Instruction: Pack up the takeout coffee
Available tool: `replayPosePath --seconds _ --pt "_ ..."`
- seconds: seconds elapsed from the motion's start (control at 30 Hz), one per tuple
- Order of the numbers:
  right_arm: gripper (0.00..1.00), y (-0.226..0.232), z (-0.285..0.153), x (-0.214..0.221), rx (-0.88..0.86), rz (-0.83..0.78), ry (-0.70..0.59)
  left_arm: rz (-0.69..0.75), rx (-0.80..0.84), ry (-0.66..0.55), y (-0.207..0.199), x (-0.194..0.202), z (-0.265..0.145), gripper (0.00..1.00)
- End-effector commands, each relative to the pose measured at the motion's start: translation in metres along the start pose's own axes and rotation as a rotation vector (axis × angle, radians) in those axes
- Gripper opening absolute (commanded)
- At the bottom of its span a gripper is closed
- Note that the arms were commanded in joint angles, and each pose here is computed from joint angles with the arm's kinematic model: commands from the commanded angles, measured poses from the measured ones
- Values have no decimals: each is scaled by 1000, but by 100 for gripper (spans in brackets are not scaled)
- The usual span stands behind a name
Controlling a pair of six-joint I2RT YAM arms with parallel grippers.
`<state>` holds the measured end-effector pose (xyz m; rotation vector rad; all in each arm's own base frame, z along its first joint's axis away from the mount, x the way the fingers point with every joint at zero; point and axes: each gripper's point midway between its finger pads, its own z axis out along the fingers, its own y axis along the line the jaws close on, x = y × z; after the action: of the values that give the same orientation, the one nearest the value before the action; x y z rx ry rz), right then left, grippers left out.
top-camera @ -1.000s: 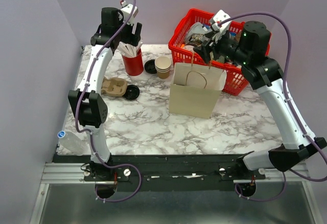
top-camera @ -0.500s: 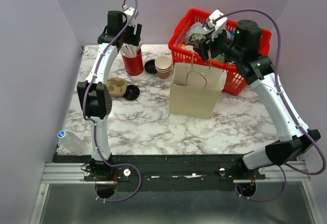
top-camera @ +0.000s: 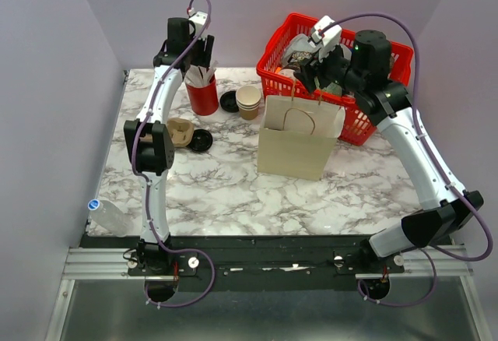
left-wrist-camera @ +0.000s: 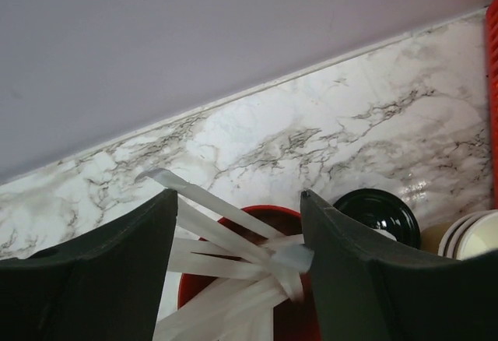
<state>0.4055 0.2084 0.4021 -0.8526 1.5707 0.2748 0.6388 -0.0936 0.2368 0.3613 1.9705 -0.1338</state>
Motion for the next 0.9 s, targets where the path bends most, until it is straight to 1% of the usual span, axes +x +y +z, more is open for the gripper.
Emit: replayPosePath --seconds 0.0,0.03,0.07,0.1,0.17,0.23,0.3,0.33,0.4,0.43,0.5,0.53,0.57,0.6,0.67,0.87 --pt "76 -13 2 -4 50 -26 -8 -10 30 -43 -1 -10 7 63" --pt "76 -13 2 -5 49 -27 -10 -12 44 -46 -4 -10 7 58" --pt "76 -13 2 -4 51 -31 -7 -15 58 -47 -6 -11 6 45" --pt "76 -14 2 -3 52 -32 -5 -19 73 -49 -10 -12 6 37" --pt "76 -14 2 -4 54 -34 -6 -27 80 -55 -12 -15 1 25" --pt "76 -14 3 -3 55 -33 -4 -29 83 -64 -13 -22 -6 24" --pt "76 -14 2 -3 54 -35 -5 -32 83 -58 -14 -23 -13 26" --pt "76 -13 3 -3 50 -35 -5 -22 85 -75 -14 -33 -23 27" --pt "76 -13 2 -3 48 -35 -7 -9 85 -72 -14 -34 -32 27" --pt "76 -13 2 -3 45 -35 -8 -1 87 -92 -15 -44 -41 27" --pt "76 -12 4 -3 41 -32 -11 8 92 -101 -14 -48 -50 24" --pt "76 -12 4 -3 40 -30 -12 10 93 -116 -14 -56 -57 20" --pt "76 -12 5 -2 40 -24 -12 11 99 -122 -15 -58 -60 6" --pt "76 -13 5 -3 40 -22 -16 11 99 -128 -15 -61 -63 4" --pt "76 -11 6 -1 34 -12 -15 13 105 -148 -17 -70 -71 0" --pt "76 -10 7 -3 26 2 -25 25 139 -186 -25 -88 -93 0"
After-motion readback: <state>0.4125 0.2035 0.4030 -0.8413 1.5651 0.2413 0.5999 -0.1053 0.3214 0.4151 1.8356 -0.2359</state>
